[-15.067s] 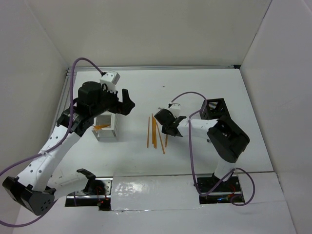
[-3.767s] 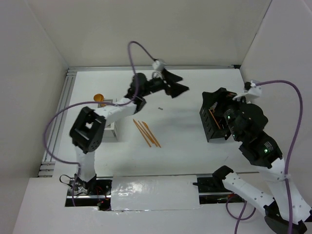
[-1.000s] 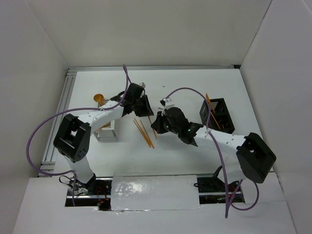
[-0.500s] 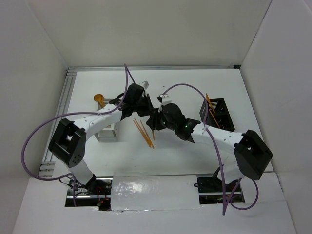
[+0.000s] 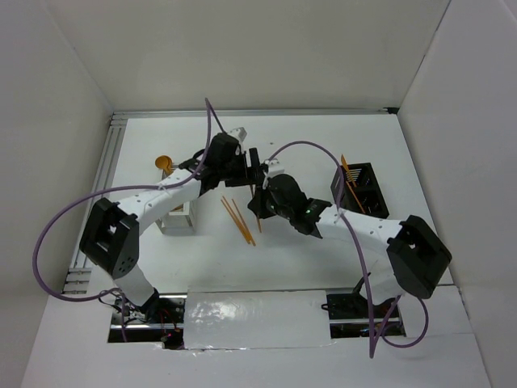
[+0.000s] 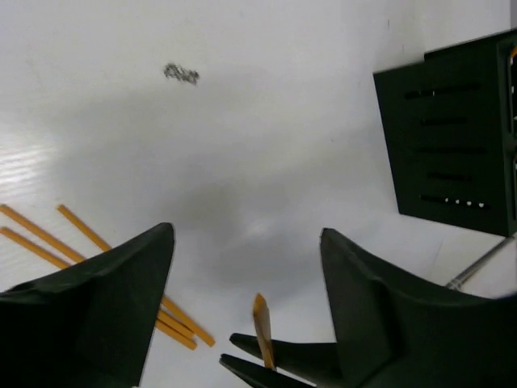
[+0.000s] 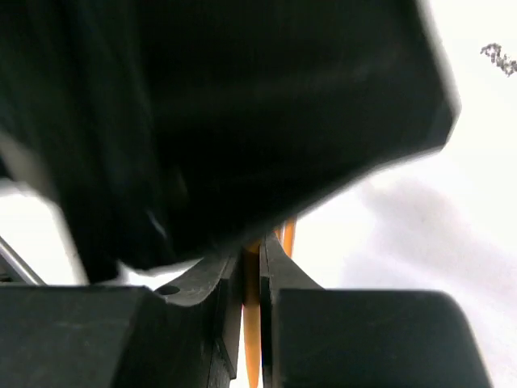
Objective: Sort the eating utensils into containers
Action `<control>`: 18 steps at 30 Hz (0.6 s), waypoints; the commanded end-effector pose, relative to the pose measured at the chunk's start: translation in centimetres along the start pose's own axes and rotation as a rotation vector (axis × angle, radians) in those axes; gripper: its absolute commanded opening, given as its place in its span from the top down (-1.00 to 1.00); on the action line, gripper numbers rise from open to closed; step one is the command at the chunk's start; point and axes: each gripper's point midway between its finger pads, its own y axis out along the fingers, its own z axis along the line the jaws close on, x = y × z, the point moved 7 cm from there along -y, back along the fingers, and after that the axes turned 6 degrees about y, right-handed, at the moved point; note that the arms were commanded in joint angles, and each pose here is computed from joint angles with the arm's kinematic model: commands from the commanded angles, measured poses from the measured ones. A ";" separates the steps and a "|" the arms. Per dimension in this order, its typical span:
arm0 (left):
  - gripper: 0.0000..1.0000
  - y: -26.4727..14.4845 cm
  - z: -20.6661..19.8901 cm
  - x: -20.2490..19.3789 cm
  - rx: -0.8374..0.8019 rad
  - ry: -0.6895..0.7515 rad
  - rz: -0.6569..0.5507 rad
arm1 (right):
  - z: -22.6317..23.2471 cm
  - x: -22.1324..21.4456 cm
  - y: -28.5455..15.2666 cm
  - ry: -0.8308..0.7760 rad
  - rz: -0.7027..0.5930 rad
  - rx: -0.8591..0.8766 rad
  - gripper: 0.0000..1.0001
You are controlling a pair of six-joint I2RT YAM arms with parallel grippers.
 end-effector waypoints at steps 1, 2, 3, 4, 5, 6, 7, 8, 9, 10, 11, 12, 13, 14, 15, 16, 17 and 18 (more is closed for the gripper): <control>-0.77 -2.5 -2.8 4.6 -0.074 0.028 -0.113 | 0.2 0.5 -0.8 -0.024 -0.044 0.011 1.00; -0.86 -2.9 -3.2 5.1 -0.083 0.036 -0.124 | 0.2 0.5 -0.9 -0.020 -0.051 0.004 1.00; -0.92 -3.7 -2.8 6.9 -0.077 0.035 -0.157 | 0.0 0.4 -0.9 -0.028 -0.048 0.000 1.00; -0.96 -4.3 -2.6 8.0 -0.071 0.030 -0.182 | -0.2 0.3 -1.0 -0.030 -0.042 -0.007 1.00; -0.98 -4.7 -2.5 8.9 -0.079 0.025 -0.192 | -0.3 0.4 -1.0 -0.029 -0.044 -0.007 1.00; -0.98 -5.2 -2.0 9.8 -0.065 0.022 -0.207 | -0.2 0.3 -1.0 -0.030 -0.042 -0.007 1.00; -1.00 -6.2 -1.2 11.6 -0.058 0.016 -0.241 | -0.6 0.3 -1.0 -0.031 -0.041 -0.026 1.00; -1.00 -6.6 -1.6 12.2 -0.069 0.020 -0.258 | -0.4 0.7 -1.0 -0.035 -0.050 -0.021 1.00; -0.99 -7.1 -1.3 12.6 -0.061 0.014 -0.265 | -0.6 0.6 -1.0 -0.037 -0.046 -0.039 1.00; -0.99 -7.6 -0.7 13.3 -0.051 0.010 -0.284 | -1.2 0.9 -1.1 -0.032 -0.057 -0.066 1.00; -1.00 -8.0 -0.1 13.6 -0.040 0.002 -0.294 | -1.5 2.2 -1.7 -0.024 -0.106 -0.095 1.00; -0.99 -8.6 0.3 13.7 -0.032 -0.002 -0.306 | -2.0 2.9 -1.9 -0.020 -0.135 -0.119 1.00; -0.99 -8.7 1.0 13.6 -0.022 -0.010 -0.308 | -2.8 3.7 -2.5 -0.019 -0.174 -0.170 1.00; -0.99 -8.8 2.3 13.0 -0.005 -0.028 -0.301 | -3.2 4.7 -3.4 -0.035 -0.208 -0.189 1.00; -1.00 -9.3 2.6 12.7 -0.022 -0.032 -0.298 | -4.2 7.0 -4.2 -0.027 -0.270 -0.236 1.00; -0.99 -9.7 3.7 12.8 -0.014 -0.044 -0.312 | -5.1 8.2 -4.9 -0.024 -0.308 -0.281 1.00; -0.99 -9.1 4.2 11.3 -0.017 -0.059 -0.276 | -6.1 9.8 -6.3 -0.065 -0.373 -0.350 1.00; -1.00 -9.9 4.7 11.5 -0.036 -0.061 -0.302 | -7.9 11.7 -7.4 -0.068 -0.434 -0.422 1.00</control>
